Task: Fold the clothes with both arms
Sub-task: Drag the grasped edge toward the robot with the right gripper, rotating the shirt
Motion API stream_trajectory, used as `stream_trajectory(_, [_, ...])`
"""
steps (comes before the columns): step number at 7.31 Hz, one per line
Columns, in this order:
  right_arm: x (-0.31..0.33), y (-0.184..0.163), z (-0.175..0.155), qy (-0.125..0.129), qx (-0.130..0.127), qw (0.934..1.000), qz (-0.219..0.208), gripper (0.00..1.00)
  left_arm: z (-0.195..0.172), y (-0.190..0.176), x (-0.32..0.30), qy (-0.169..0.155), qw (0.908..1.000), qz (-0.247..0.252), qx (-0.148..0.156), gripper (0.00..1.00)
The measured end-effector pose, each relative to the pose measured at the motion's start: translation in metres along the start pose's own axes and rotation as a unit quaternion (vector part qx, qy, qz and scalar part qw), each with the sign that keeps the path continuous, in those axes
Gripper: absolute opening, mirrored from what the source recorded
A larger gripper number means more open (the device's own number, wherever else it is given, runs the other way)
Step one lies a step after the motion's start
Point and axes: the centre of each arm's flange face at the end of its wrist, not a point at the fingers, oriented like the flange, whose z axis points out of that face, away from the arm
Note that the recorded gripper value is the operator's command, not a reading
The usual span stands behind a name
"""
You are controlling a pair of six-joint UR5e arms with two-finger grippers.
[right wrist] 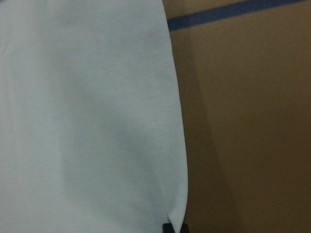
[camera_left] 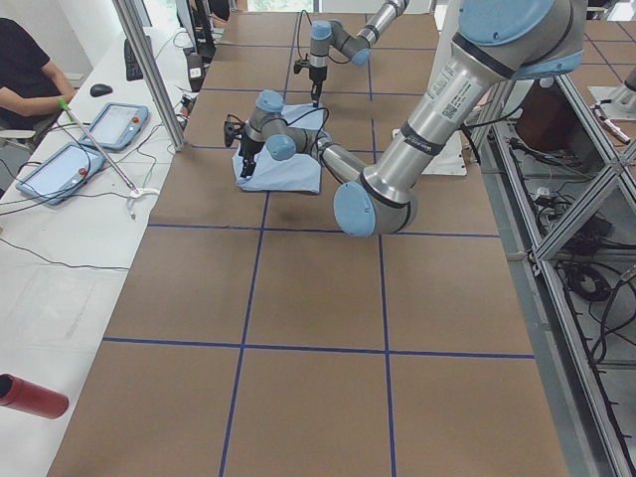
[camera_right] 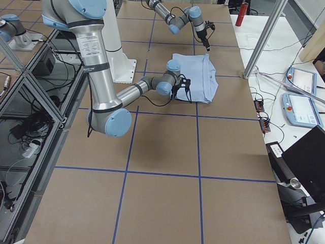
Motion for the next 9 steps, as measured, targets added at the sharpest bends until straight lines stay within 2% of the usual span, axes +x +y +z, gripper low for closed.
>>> stream_trajectory(2, [0.031,0.058,-0.017,0.002,-0.035,0.9992,-0.019,0.0,0.0,0.0,0.0,0.0,1.0,0.0,0.0,1.0])
stream_trajectory(4, [0.054,0.142,-0.033,0.011,-0.093,0.995,-0.034,0.0,-0.002,0.0,0.002,0.002,1.0,0.0,0.002,1.0])
stream_trajectory(5, [0.056,0.185,-0.039,0.016,-0.126,0.9913,-0.033,0.04,-0.002,0.001,0.0,0.002,1.0,0.0,0.002,1.0])
stream_trajectory(6, [0.059,0.218,-0.04,0.024,-0.153,0.9873,-0.034,0.99,-0.002,0.001,-0.003,0.001,1.0,-0.001,0.002,1.0])
stream_trajectory(7, [0.062,0.237,-0.039,0.032,-0.171,0.9841,-0.036,1.0,-0.002,0.002,-0.003,0.001,1.0,-0.002,0.003,1.0])
stream_trajectory(9, [0.062,0.248,-0.039,0.033,-0.178,0.9827,-0.039,1.0,-0.008,0.006,0.002,0.01,0.9999,0.001,-0.002,1.0])
